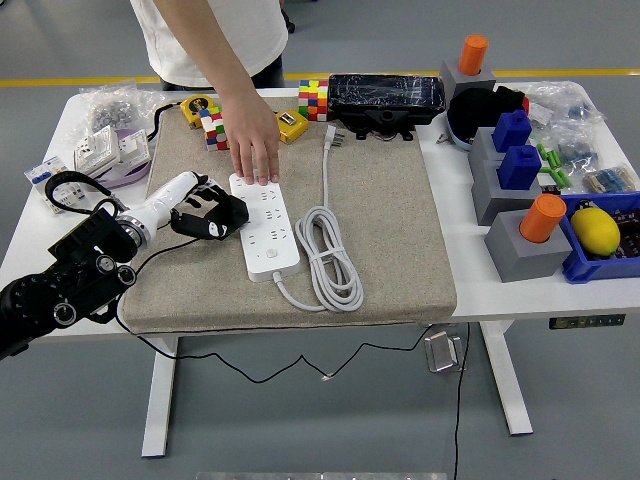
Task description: Put the plug near the board,insert it into the board,press the button,pull the plug out
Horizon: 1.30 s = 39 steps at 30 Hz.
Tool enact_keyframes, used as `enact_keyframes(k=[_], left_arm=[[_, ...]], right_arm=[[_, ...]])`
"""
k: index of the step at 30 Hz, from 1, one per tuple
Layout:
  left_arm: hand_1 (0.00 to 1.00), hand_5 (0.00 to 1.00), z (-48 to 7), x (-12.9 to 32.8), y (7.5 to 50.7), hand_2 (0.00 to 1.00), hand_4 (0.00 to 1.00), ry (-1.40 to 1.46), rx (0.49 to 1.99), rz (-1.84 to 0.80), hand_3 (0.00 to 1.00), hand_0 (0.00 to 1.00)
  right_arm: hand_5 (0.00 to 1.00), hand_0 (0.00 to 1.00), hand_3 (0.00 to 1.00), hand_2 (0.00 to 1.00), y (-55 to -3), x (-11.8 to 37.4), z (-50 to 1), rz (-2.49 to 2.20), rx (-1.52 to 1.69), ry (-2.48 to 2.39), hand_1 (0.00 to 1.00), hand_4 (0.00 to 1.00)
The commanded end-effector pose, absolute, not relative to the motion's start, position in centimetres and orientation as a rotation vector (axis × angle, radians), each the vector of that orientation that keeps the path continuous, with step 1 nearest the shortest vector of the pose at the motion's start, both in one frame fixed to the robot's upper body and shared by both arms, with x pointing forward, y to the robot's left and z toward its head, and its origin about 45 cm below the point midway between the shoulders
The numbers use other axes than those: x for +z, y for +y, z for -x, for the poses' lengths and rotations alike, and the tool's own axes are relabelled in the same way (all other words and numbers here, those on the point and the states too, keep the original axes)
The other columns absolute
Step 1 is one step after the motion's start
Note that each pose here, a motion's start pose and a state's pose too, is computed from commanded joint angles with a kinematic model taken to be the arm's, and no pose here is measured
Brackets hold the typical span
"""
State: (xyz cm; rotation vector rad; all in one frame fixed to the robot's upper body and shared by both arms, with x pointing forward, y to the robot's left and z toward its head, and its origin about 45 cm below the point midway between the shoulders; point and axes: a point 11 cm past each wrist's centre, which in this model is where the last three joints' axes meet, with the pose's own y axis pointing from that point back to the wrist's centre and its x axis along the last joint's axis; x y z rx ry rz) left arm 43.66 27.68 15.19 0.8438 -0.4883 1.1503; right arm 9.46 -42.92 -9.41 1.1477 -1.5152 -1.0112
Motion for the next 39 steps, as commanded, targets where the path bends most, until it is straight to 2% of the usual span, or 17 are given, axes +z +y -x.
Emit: enact_keyframes(k=[9,11,12,17,18,22,23,24,29,30,39], left_arm=[[0.780,0.169,-43.5,16.0,27.5,0.802,0.998,-0.496,1.178,-0.792,0.805,0.692],[0.780,0.169,-43.3,16.5,27.5,0.802,0.998,-0.503,1.214,-0.742,0.805,0.692],[0.772,0.226,-43.2,16.8,27.5,0.793,0.998,-0.505,1.233,-0.716,0.786,0.684],[0.772,0.226,-42.0,18.0,27.9,0.793,0.998,-0.519,1.343,-0.574,0.786,0.684],[0.766,0.355,-41.6,18.1,28.0,0.784,0.914,-0.516,1.365,-0.552,0.747,0.683],[0.766,0.355,-40.0,17.8,28.4,0.784,0.914,-0.490,1.410,-0.521,0.747,0.683],[0.766,0.355,-39.3,17.4,28.4,0.784,0.914,-0.476,1.410,-0.529,0.747,0.683],[0.766,0.478,-38.6,17.0,28.3,0.767,0.820,-0.463,1.404,-0.543,0.692,0.697],[0.766,0.478,-36.3,15.0,27.5,0.767,0.820,-0.415,1.344,-0.623,0.692,0.697],[0.803,0.500,-36.1,14.7,27.3,0.790,0.777,-0.411,1.334,-0.633,0.706,0.776],[0.821,0.516,-36.3,14.4,26.1,0.796,0.768,-0.419,1.307,-0.637,0.719,0.792]], right_arm=[[0.446,0.609,0.572,0.688,-42.9,-9.4,-9.5,-1.149,-1.012,-1.516,0.675,0.914],[0.446,0.609,0.572,0.688,-42.9,-9.4,-9.5,-1.149,-1.011,-1.516,0.675,0.914],[0.446,0.610,0.574,0.687,-42.9,-9.4,-9.5,-1.149,-1.010,-1.516,0.675,0.914],[0.446,0.610,0.574,0.687,-42.9,-9.5,-9.3,-1.148,-1.011,-1.508,0.675,0.914],[0.446,0.610,0.572,0.688,-42.8,-9.5,-9.2,-1.148,-1.010,-1.506,0.675,0.915],[0.446,0.610,0.572,0.688,-42.9,-9.5,-9.3,-1.148,-1.005,-1.505,0.675,0.915],[0.446,0.610,0.572,0.688,-42.9,-9.4,-9.3,-1.149,-1.003,-1.504,0.675,0.915],[0.445,0.610,0.574,0.688,-43.0,-9.4,-9.3,-1.150,-1.002,-1.503,0.675,0.915],[0.445,0.610,0.574,0.688,-43.0,-9.4,-9.3,-1.147,-1.002,-1.504,0.675,0.915],[0.444,0.608,0.573,0.688,-43.0,-9.4,-9.3,-1.147,-1.002,-1.503,0.675,0.914],[0.444,0.609,0.574,0.688,-43.0,-9.3,-9.6,-1.156,-0.995,-1.503,0.675,0.914]])
